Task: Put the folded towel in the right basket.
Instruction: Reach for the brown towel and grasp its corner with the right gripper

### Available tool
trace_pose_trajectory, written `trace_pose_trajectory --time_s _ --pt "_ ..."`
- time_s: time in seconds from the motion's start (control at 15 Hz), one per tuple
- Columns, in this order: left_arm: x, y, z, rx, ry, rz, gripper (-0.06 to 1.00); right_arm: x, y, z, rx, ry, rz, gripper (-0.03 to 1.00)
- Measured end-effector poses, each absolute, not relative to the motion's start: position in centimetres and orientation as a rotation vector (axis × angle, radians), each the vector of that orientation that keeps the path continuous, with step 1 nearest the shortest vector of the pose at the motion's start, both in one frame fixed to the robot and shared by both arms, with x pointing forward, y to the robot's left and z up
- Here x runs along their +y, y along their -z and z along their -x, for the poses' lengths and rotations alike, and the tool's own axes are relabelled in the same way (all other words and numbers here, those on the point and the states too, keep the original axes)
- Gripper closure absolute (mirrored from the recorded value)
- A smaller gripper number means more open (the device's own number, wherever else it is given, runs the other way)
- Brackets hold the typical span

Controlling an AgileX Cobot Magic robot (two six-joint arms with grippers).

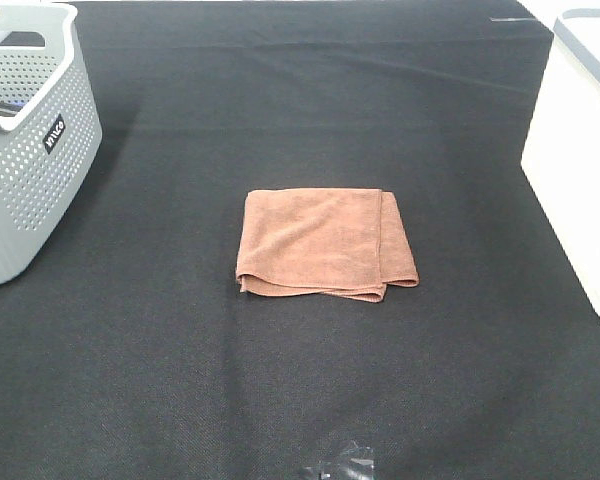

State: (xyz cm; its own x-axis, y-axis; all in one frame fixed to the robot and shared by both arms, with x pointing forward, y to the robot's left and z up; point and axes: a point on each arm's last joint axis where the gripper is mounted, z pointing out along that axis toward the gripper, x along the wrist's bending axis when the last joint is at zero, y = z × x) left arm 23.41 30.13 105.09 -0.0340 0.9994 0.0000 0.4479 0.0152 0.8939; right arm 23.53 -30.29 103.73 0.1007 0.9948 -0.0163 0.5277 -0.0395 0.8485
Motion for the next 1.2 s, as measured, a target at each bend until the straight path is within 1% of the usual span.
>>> trace_pose_trajectory --time_s 1.2 --pt "30.13 -105.09 -23.41 1.573 -0.971 -1.521 -0.05 -29.72 -103.68 -23.58 1.592 -0.857 -1.610 0.01"
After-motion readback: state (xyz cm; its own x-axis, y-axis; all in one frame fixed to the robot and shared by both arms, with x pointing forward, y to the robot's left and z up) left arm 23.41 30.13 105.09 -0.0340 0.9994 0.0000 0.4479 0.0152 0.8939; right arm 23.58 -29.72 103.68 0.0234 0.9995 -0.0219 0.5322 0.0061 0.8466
